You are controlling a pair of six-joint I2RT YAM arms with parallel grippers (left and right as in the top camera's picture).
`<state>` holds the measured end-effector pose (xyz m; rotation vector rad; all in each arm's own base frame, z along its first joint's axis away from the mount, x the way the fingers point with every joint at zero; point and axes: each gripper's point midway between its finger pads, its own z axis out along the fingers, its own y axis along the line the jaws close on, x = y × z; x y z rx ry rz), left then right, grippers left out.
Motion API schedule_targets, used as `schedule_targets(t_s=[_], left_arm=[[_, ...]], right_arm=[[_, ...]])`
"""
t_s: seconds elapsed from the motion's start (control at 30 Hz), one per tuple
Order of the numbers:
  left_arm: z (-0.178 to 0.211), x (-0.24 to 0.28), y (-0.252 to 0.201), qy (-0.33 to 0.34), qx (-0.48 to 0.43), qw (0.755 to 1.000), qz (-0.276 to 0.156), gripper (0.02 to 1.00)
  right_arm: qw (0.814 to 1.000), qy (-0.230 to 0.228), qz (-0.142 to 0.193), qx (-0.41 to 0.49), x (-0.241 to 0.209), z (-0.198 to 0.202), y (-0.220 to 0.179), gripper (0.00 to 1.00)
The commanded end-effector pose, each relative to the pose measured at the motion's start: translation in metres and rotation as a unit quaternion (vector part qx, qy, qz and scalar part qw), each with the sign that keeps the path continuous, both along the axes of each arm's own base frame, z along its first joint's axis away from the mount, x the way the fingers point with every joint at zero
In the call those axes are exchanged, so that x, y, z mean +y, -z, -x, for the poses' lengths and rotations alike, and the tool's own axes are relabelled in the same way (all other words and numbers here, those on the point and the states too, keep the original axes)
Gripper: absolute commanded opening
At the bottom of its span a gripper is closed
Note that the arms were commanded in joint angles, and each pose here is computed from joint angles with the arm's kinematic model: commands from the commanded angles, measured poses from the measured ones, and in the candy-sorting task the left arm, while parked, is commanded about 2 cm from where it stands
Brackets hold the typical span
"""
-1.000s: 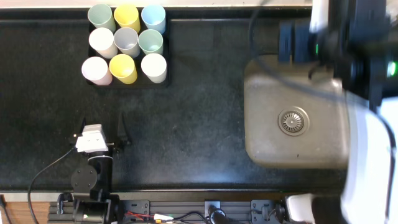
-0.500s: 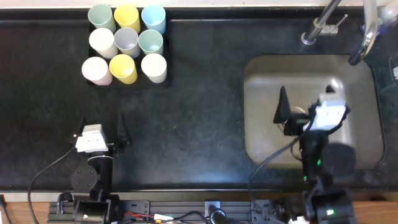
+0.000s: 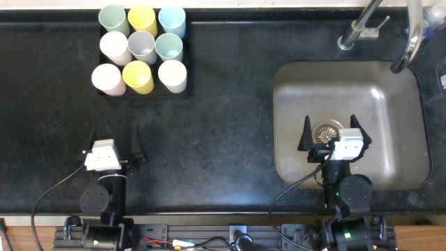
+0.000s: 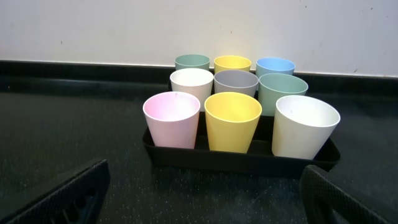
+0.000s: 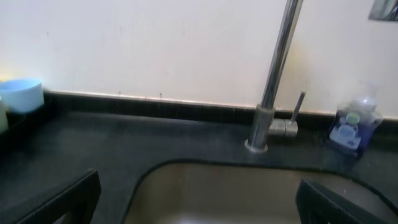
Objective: Store Cups
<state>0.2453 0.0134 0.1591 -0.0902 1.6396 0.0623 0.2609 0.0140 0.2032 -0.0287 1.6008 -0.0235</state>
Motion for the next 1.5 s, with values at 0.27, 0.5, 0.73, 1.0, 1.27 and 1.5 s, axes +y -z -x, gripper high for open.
schedule_targets(t_s=[0.27,0.5,0.73,1.0,1.27,1.5], left_arm=[[0.000,-0.001,-0.001,0.000,-0.004,1.000,0.004,0.998],[0.000,-0.001,-0.001,0.000,-0.004,1.000,0.004,0.998],[0.000,-0.001,0.000,0.000,-0.003,1.000,0.004,0.998],[0.000,-0.001,-0.001,0.000,-0.004,1.000,0.004,0.998],[0.000,-0.001,-0.001,0.000,-0.004,1.000,0.004,0.998],[0.000,-0.001,-0.001,0.000,-0.004,1.000,0.004,0.998]], right_arm=[[0.999,0.050,0.002,0.008,-0.026,0.012,0.039,0.998],[0.999,0.048,-0.001,-0.017,-0.026,0.015,0.028,0.998],[0.999,0.048,-0.001,-0.017,-0.026,0.015,0.027,0.996],[0.999,0.048,-0.001,-0.017,-0.026,0.015,0.027,0.998],[0.999,0.048,-0.001,-0.017,-0.026,0.015,0.027,0.998],[0.999,0.048,-0.001,-0.017,-0.026,0.015,0.028,0.996]])
